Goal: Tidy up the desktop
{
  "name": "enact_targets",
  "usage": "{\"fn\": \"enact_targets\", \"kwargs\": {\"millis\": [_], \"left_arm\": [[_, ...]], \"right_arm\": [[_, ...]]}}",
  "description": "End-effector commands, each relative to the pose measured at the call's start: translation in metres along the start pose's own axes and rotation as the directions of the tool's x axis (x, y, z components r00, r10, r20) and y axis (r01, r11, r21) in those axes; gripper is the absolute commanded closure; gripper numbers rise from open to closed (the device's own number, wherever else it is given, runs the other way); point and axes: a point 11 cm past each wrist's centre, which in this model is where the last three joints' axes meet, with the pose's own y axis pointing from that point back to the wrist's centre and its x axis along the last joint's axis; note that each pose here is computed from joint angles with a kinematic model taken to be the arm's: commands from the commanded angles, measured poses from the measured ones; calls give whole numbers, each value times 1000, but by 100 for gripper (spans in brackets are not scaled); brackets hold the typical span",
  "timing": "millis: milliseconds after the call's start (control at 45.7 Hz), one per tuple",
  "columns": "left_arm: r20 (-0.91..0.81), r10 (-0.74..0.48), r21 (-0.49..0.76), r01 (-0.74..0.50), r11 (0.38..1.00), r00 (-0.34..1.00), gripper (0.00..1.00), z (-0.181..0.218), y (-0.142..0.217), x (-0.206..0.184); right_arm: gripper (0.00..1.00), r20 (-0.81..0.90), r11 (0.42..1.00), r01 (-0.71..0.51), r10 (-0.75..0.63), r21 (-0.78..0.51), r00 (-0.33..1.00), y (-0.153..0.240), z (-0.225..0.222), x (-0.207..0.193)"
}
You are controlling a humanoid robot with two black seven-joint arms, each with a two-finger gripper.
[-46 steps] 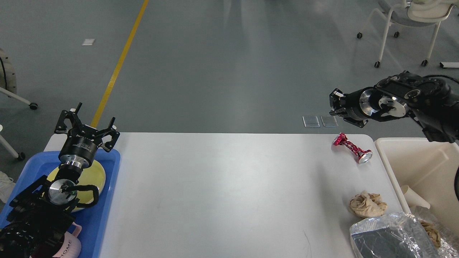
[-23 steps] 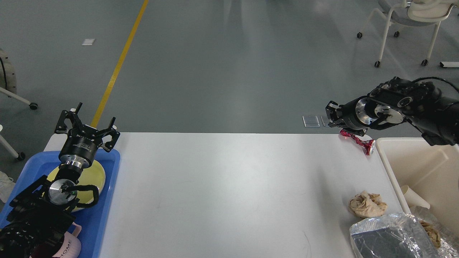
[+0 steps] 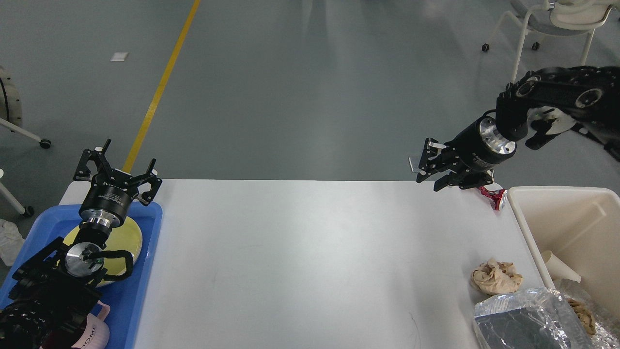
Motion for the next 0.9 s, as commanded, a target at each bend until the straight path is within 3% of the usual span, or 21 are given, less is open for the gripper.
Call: {"fn": "enact_targets", "kwargs": {"millis": [0, 131, 263, 372, 591, 875], "left_arm": [[-1, 0, -1, 0, 1000, 1000, 2, 0, 0, 0], [0, 1, -1, -1, 1000, 1000, 2, 0, 0, 0], [-1, 0, -1, 0, 1000, 1000, 2, 0, 0, 0], [-1, 0, -1, 0, 1000, 1000, 2, 0, 0, 0], [1, 1, 0, -1, 1000, 1000, 2, 0, 0, 0], [-1, 0, -1, 0, 1000, 1000, 2, 0, 0, 0]], "right_arm": [[0, -153, 995, 85, -93, -56, 984, 39, -35, -46], [0, -264, 983, 163, -180, -85, 947, 57, -58, -94], [0, -242, 982, 151, -175, -114, 954, 59, -45, -91], [0, -142, 974, 136, -163, -183, 976, 49, 1, -77], [0, 178, 983, 62, -31, -174, 984, 18, 117, -30], [0, 460, 987, 30, 48, -161, 887, -58, 221, -49]]}}
